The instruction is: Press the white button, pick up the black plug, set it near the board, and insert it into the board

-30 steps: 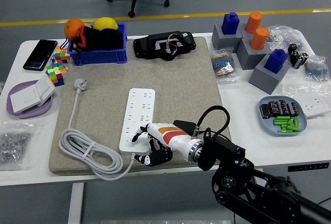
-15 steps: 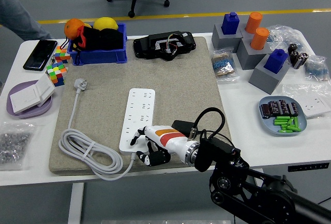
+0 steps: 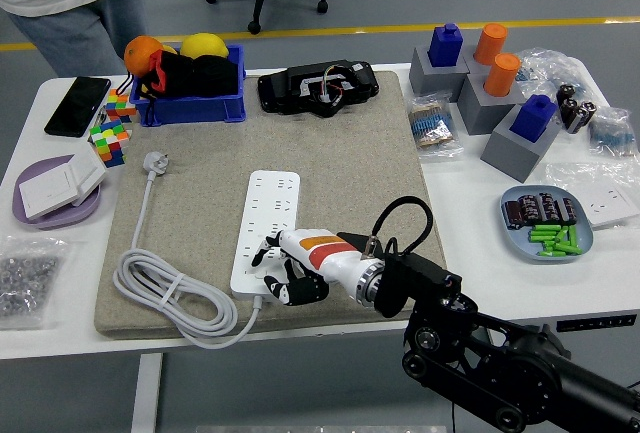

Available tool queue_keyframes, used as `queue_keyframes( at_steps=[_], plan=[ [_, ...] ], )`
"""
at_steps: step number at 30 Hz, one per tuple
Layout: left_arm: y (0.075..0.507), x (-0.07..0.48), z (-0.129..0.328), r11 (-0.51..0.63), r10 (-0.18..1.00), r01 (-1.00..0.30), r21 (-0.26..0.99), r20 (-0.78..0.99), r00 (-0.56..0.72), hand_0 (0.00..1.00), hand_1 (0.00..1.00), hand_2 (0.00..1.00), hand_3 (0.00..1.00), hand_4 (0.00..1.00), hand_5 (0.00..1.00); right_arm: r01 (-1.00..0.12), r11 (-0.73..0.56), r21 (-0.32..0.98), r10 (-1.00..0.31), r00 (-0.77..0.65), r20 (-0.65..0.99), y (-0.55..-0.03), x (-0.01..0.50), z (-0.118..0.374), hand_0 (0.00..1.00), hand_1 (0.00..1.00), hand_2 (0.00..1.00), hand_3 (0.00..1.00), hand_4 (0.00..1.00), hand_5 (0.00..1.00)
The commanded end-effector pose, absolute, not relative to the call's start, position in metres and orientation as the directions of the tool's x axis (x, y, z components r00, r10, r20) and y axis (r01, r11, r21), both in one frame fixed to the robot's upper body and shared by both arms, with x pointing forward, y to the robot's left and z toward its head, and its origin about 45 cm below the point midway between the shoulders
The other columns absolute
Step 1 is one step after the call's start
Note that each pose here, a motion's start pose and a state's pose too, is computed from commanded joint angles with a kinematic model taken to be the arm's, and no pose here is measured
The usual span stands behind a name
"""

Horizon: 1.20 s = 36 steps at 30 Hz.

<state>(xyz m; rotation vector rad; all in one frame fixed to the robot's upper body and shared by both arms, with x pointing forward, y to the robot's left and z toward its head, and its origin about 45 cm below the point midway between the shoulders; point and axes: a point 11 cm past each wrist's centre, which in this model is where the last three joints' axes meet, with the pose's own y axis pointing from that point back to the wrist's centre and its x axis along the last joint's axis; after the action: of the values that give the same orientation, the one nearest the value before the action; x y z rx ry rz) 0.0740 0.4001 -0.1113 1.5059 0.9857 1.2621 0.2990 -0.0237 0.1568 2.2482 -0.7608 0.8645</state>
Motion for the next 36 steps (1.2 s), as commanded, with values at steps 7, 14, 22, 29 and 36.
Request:
queue_keyframes(
  at_steps=[7, 14, 22, 29, 36],
  plan=[
    [0.4, 0.074, -0.111, -0.268, 0.952, 0.023, 0.963, 0.261, 0.157, 0.65, 0.64, 0.632, 0.675, 0.518, 0.104, -0.681, -0.649, 0.338, -0.275, 0.625, 0.731, -0.024, 0.298, 0.151, 0.002, 0.037, 0.175, 0.62, 0.295, 0.037],
    [0.4, 0.075, -0.111, -0.267, 0.953, 0.022, 0.963, 0.261, 0.157, 0.65, 0.64, 0.632, 0.675, 0.517, 0.104, -0.681, -0.648, 0.342, -0.264, 0.622, 0.737, -0.025, 0.299, 0.148, 0.002, 0.037, 0.173, 0.614, 0.227, 0.002],
    [0.399, 0.075, -0.111, -0.265, 0.954, 0.02, 0.964, 0.259, 0.151, 0.65, 0.64, 0.631, 0.674, 0.514, 0.101, -0.675, -0.65, 0.35, -0.242, 0.621, 0.746, -0.024, 0.296, 0.144, 0.002, 0.038, 0.172, 0.611, 0.222, 0.002],
    [0.399, 0.076, -0.111, -0.265, 0.954, 0.018, 0.964, 0.259, 0.151, 0.65, 0.64, 0.631, 0.674, 0.513, 0.099, -0.673, -0.654, 0.345, -0.234, 0.613, 0.754, -0.024, 0.296, 0.142, 0.002, 0.037, 0.172, 0.61, 0.217, 0.002],
    [0.399, 0.076, -0.111, -0.264, 0.954, 0.019, 0.964, 0.258, 0.152, 0.65, 0.64, 0.631, 0.674, 0.513, 0.099, -0.678, -0.669, 0.303, -0.231, 0.578, 0.782, -0.022, 0.296, 0.145, 0.002, 0.037, 0.172, 0.608, 0.216, 0.002]
  ],
)
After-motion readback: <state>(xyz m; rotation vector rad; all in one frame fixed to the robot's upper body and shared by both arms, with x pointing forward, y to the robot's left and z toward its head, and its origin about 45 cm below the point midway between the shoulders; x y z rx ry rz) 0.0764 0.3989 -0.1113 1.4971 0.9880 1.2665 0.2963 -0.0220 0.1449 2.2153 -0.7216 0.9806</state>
